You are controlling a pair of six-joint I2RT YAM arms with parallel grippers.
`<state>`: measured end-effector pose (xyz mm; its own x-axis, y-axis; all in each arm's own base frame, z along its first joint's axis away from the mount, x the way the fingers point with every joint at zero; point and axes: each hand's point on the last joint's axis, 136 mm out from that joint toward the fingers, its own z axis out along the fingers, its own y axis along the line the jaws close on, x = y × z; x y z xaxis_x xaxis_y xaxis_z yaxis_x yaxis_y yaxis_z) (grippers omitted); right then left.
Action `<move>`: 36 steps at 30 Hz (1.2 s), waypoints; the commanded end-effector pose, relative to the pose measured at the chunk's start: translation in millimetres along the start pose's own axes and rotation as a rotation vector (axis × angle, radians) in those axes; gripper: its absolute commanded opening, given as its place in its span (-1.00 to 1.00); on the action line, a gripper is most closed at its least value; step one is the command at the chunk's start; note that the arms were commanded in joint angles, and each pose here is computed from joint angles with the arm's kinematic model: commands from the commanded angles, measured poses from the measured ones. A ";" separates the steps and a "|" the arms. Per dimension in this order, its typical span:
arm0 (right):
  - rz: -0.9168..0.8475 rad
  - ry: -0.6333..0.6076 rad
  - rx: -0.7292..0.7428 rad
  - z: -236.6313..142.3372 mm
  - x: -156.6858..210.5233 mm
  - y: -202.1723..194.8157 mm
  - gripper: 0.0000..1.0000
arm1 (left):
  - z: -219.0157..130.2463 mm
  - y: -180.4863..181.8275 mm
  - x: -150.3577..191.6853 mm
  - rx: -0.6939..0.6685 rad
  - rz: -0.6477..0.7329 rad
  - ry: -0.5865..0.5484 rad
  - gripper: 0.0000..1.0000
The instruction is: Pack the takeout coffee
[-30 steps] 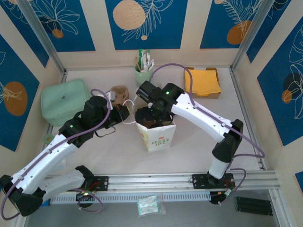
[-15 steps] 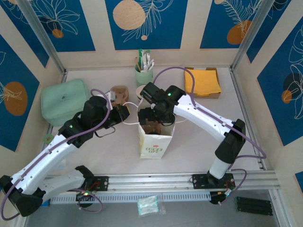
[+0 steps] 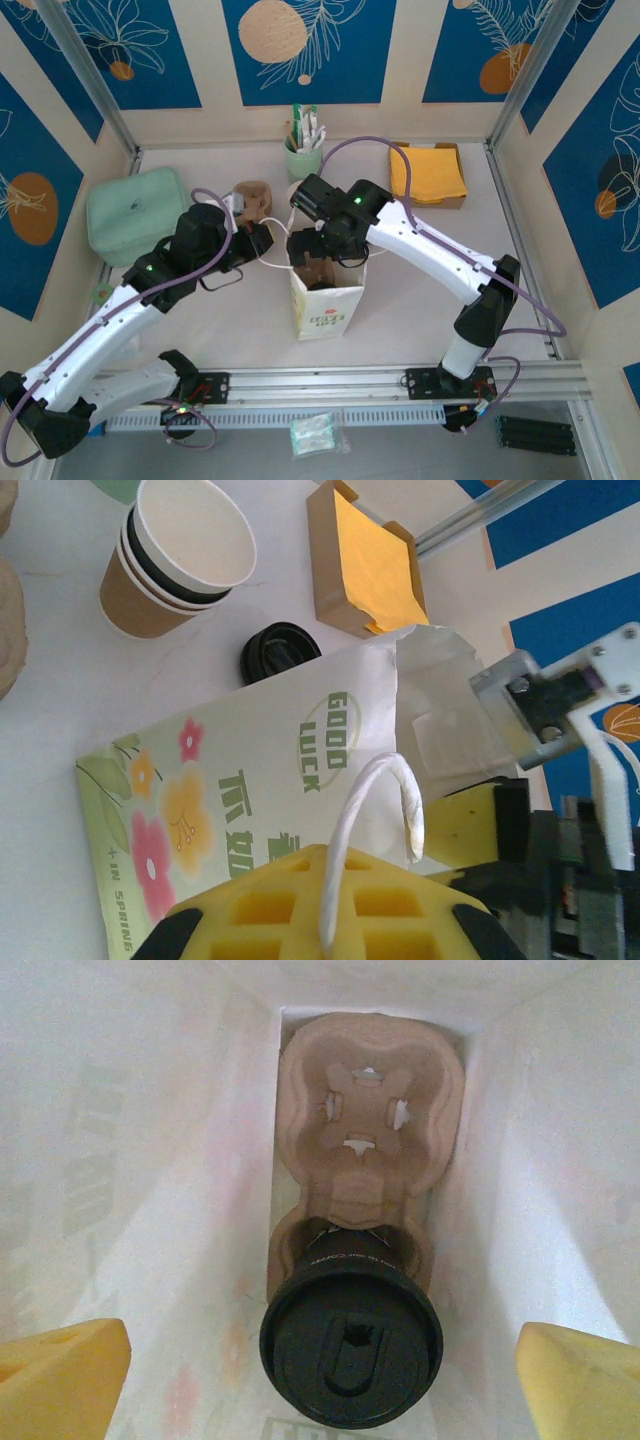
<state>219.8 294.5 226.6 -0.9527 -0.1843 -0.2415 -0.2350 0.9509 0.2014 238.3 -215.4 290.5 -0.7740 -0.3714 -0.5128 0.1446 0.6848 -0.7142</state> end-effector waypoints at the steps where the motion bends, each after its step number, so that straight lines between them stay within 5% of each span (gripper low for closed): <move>1: -0.011 0.002 0.028 -11.3 4.4 -0.4 0.97 | -5.1 8.1 4.3 -0.023 0.018 -0.006 -1.00; 36: -0.136 -0.032 -0.001 -79.9 49.1 26.3 0.63 | -5.3 17.8 7.2 -0.050 0.020 -0.013 -1.00</move>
<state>160.5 299.9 279.1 -0.9054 -0.3203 -0.2787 -0.3706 0.9164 0.1510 233.6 -206.0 275.3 -0.7742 -0.3703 -0.5134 0.1195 0.7110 -0.6930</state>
